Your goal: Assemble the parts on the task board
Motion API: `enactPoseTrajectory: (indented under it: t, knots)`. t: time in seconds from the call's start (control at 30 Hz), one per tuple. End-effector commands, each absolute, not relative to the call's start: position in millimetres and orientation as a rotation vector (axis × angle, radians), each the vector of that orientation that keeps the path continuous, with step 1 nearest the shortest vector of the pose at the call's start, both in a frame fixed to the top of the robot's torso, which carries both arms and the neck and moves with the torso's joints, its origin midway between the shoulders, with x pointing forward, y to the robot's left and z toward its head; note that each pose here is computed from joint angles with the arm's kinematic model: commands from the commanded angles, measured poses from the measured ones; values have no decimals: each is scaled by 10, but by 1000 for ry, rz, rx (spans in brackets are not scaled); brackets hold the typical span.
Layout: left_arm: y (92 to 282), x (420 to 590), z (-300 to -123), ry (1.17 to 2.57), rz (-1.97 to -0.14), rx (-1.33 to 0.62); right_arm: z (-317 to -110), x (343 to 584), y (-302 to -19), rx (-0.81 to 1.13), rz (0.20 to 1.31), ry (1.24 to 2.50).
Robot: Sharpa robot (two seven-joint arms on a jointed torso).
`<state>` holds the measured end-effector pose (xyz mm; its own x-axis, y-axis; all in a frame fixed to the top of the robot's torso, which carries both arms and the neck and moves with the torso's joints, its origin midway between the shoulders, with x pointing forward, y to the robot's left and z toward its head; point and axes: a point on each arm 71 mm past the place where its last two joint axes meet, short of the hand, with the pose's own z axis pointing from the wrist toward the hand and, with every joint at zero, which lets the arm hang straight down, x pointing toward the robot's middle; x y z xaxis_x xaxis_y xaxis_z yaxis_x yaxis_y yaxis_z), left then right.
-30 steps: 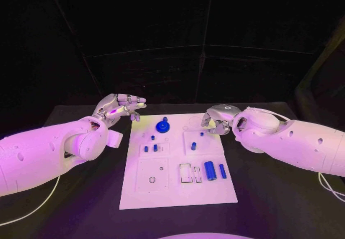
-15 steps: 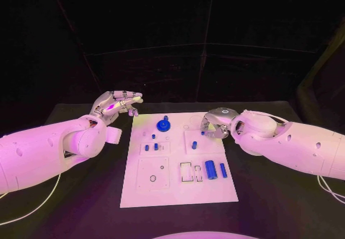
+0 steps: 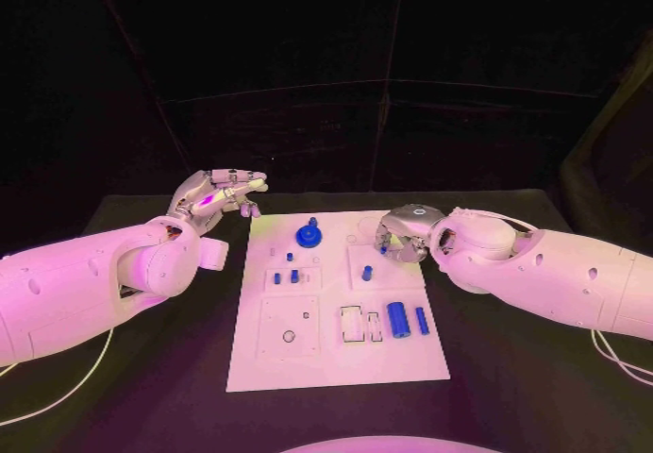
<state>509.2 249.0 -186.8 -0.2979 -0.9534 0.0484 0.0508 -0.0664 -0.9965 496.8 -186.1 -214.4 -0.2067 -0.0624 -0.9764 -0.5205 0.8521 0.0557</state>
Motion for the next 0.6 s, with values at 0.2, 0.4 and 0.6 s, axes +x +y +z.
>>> enactPoseTrajectory:
  t: [0.2, 0.4, 0.6]
  knots:
    - [2480, 5098, -1856, 1339, -1513, -1049, -2181, 4964, -1849, -481, 420, 1767]
    - [2459, 5096, -1863, 1348, -1516, -1052, -2192, 4964, -1829, -503, 388, 1749]
    - [2464, 5097, -1867, 1352, -1512, -1056, -2183, 4962, -1810, -510, 364, 1716]
